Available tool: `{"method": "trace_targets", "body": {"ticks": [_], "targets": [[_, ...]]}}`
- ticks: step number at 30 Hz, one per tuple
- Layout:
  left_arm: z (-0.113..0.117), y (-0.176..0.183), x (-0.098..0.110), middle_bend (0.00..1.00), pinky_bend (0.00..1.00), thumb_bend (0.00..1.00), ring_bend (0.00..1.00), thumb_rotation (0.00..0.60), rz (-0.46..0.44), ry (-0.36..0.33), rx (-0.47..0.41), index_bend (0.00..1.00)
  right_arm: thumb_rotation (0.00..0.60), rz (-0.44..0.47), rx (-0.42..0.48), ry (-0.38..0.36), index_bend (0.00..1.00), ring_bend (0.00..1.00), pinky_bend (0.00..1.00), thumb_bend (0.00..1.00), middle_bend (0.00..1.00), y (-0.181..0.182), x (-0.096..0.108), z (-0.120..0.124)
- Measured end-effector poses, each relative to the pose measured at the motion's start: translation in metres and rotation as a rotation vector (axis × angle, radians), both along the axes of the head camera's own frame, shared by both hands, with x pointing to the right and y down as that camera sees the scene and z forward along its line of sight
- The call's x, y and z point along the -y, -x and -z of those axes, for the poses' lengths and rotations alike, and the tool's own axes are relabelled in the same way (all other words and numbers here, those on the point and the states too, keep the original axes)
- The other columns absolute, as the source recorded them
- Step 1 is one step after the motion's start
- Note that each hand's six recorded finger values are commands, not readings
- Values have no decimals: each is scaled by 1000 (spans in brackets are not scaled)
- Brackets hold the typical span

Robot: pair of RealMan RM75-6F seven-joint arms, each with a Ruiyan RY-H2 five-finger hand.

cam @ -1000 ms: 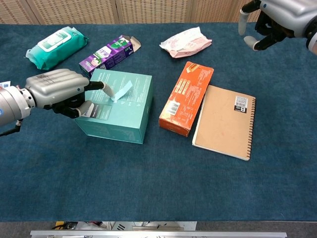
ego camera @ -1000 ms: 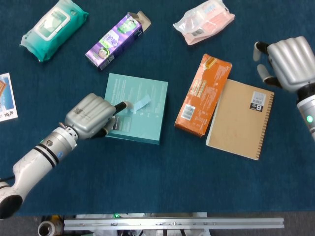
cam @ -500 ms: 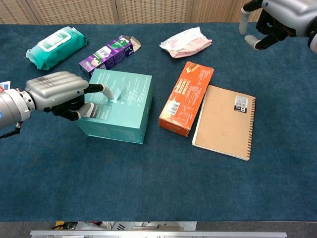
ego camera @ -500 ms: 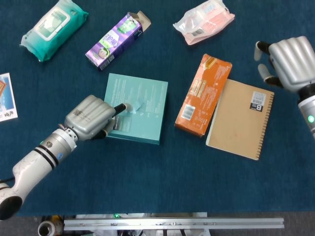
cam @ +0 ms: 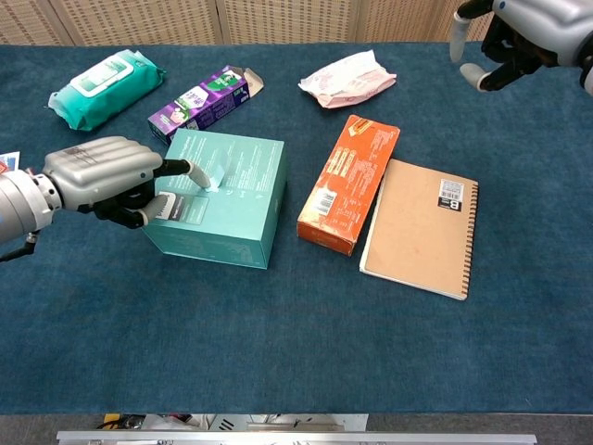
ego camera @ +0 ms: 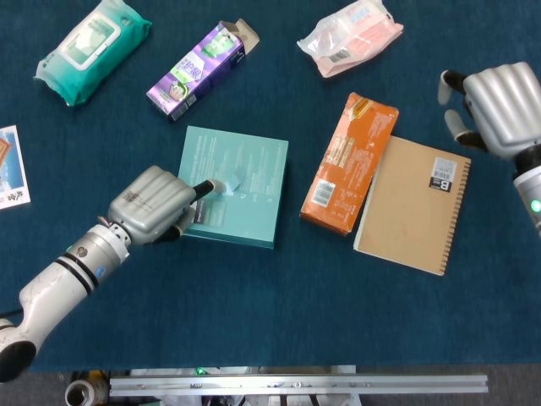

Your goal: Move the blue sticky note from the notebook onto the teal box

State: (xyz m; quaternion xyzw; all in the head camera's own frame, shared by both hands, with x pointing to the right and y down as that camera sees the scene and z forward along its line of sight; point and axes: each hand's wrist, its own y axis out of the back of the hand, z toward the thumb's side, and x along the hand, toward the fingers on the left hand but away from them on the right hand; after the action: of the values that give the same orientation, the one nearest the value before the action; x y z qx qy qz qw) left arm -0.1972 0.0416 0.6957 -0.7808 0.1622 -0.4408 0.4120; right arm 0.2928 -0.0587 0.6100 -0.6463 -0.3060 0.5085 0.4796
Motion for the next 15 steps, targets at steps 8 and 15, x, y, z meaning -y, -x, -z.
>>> {"method": "trace_targets", "body": {"ticks": [8,15], "targets": [[3,-2,-5,1000,989,709,1000,600,-13,-8,-6,204,600,-3,-1,0,499,1000,1000,372,1000,-1,-1,0],[1,-3,-5,1000,988,709,1000,600,-12,-5,-4,204,600,-5,-2,-1,499,1000,1000,372,1000,-3,0,0]]}}
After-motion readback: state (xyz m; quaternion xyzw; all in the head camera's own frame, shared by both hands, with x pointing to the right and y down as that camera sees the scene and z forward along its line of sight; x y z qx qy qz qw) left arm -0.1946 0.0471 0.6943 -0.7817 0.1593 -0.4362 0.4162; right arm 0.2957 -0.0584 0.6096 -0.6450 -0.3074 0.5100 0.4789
